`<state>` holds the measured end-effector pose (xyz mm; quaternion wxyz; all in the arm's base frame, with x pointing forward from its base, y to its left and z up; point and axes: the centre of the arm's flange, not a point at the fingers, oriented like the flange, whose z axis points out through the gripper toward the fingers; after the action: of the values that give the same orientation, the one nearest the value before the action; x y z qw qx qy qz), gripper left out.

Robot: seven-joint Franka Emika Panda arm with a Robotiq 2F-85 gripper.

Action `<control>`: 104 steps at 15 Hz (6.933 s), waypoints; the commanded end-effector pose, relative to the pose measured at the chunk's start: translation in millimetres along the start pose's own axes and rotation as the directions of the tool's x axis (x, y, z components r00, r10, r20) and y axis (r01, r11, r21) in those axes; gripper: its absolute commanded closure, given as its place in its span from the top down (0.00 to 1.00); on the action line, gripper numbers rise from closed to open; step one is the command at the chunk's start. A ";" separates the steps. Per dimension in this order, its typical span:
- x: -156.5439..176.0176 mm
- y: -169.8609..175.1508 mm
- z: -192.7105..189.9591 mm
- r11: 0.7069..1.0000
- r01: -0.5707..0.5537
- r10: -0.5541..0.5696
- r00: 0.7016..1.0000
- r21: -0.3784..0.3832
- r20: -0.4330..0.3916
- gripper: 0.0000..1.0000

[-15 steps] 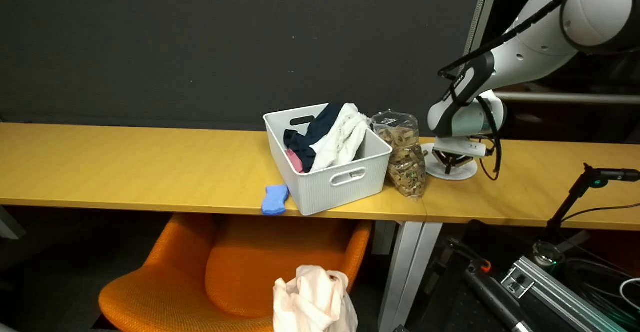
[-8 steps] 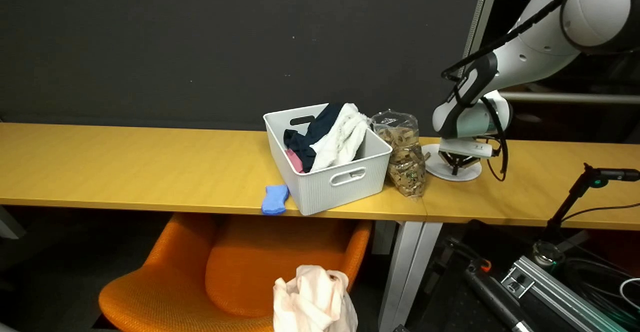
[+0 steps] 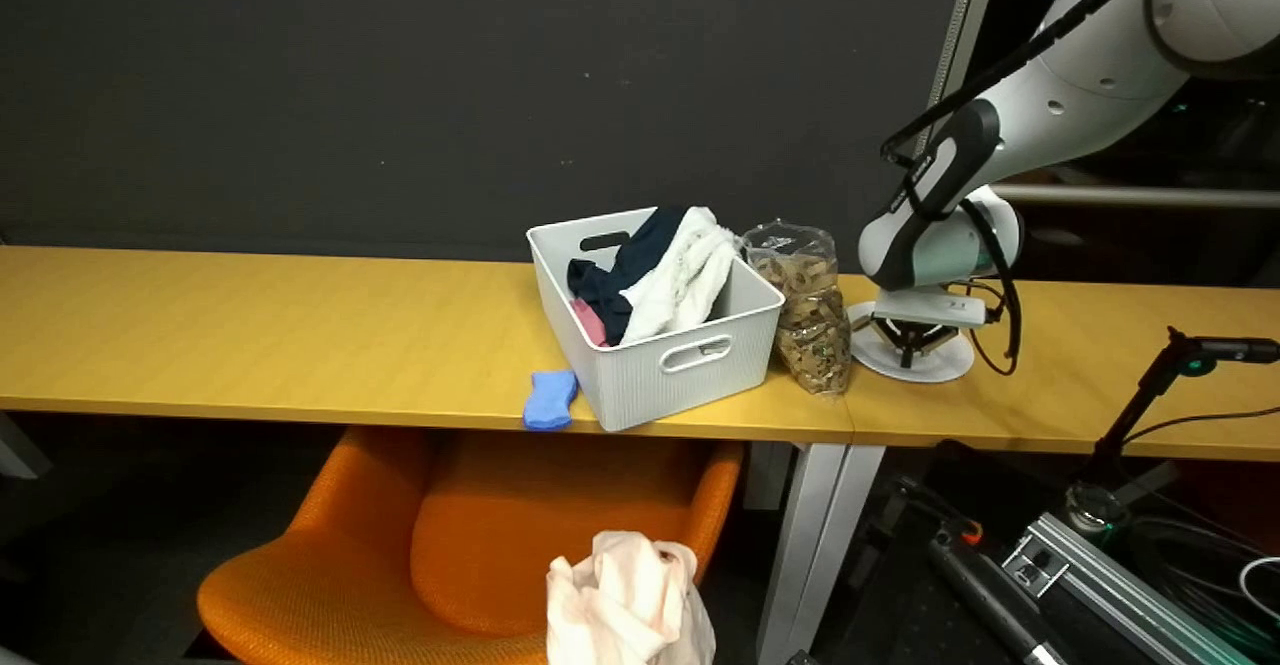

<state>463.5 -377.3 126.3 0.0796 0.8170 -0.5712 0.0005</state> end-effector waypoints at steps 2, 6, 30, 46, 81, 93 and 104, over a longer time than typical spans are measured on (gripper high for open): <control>-29.9 9.5 -16.1 0.999 0.031 -0.029 0.999 -0.027 0.042 0.00; -39.1 7.0 -18.5 0.999 0.043 -0.041 0.998 -0.032 0.055 0.00; 64.8 -6.9 -8.7 0.993 -0.119 0.118 0.990 -0.007 -0.073 1.00; 40.1 -34.7 -9.6 0.984 -0.151 0.154 0.988 0.099 -0.028 0.96; 67.9 50.6 -20.1 0.971 -0.236 0.239 0.970 0.048 -0.054 0.02; 61.3 44.7 -2.9 0.972 -0.233 0.234 0.971 0.027 -0.039 0.74; 61.6 44.9 5.1 0.972 -0.235 0.236 0.971 0.020 -0.037 0.31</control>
<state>442.7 -450.3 133.5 0.0802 0.7413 -0.6659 0.0258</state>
